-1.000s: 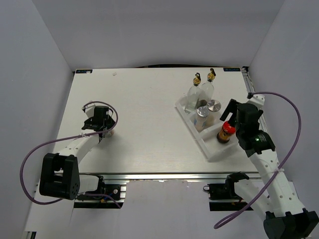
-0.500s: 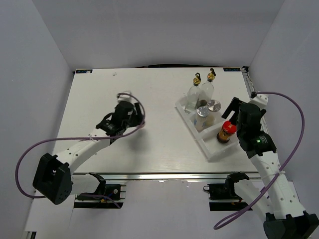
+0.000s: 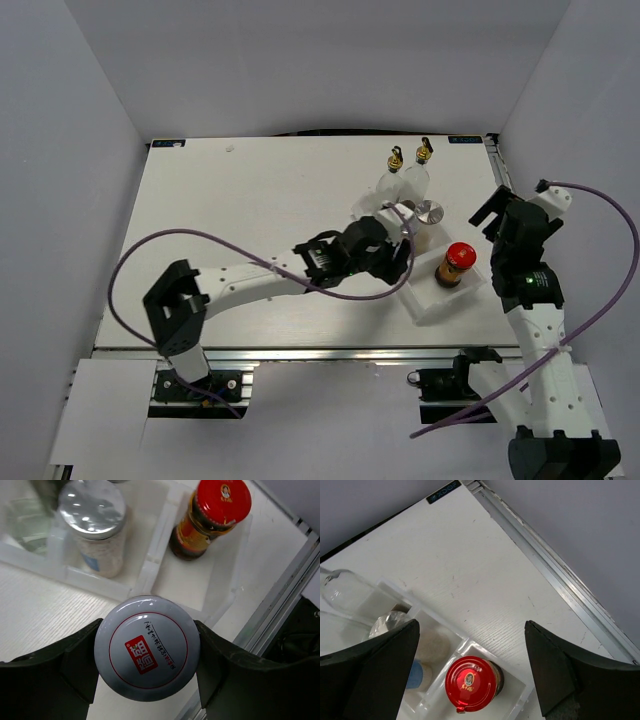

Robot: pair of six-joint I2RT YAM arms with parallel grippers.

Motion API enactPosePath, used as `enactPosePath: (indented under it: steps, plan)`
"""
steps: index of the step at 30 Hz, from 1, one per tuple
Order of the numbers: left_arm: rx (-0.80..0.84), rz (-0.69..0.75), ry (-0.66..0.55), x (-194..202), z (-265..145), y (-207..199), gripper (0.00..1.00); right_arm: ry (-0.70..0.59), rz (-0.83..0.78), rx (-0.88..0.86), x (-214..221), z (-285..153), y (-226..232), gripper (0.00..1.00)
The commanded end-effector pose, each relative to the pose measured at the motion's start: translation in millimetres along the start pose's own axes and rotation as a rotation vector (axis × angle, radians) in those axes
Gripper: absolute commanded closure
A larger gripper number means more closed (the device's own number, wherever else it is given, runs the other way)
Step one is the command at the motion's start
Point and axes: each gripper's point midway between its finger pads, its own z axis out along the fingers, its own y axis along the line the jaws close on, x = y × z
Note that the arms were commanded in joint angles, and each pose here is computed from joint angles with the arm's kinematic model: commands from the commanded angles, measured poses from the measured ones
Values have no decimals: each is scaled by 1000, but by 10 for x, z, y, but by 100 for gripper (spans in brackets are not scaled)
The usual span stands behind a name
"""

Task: Organize the condiment bottles

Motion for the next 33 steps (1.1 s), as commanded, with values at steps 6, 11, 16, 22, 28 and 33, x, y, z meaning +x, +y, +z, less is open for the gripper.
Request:
enactPosePath:
  steps: [6,11,16,22,28,33]
  plan:
    - [83,101,-141,-665,368,-618,100,-65,112,21,-257,132,-294,11]
    - [87,128,-102,-691,631,-795,100,-50,108,8,-226,145,-312,11]
    - [66,128,-52,-494,867,-776,100,-77,113,23,-273,96,-363,11]
    - [59,120,-16,-306,965,-745,97,-80,111,15,-267,77,-360,11]
    - [39,133,-2,-134,1171,-704,77,-63,105,2,-203,124,-337,11]
    - [2,141,22,11,1300,-631,57,-58,100,-8,-182,136,-323,11]
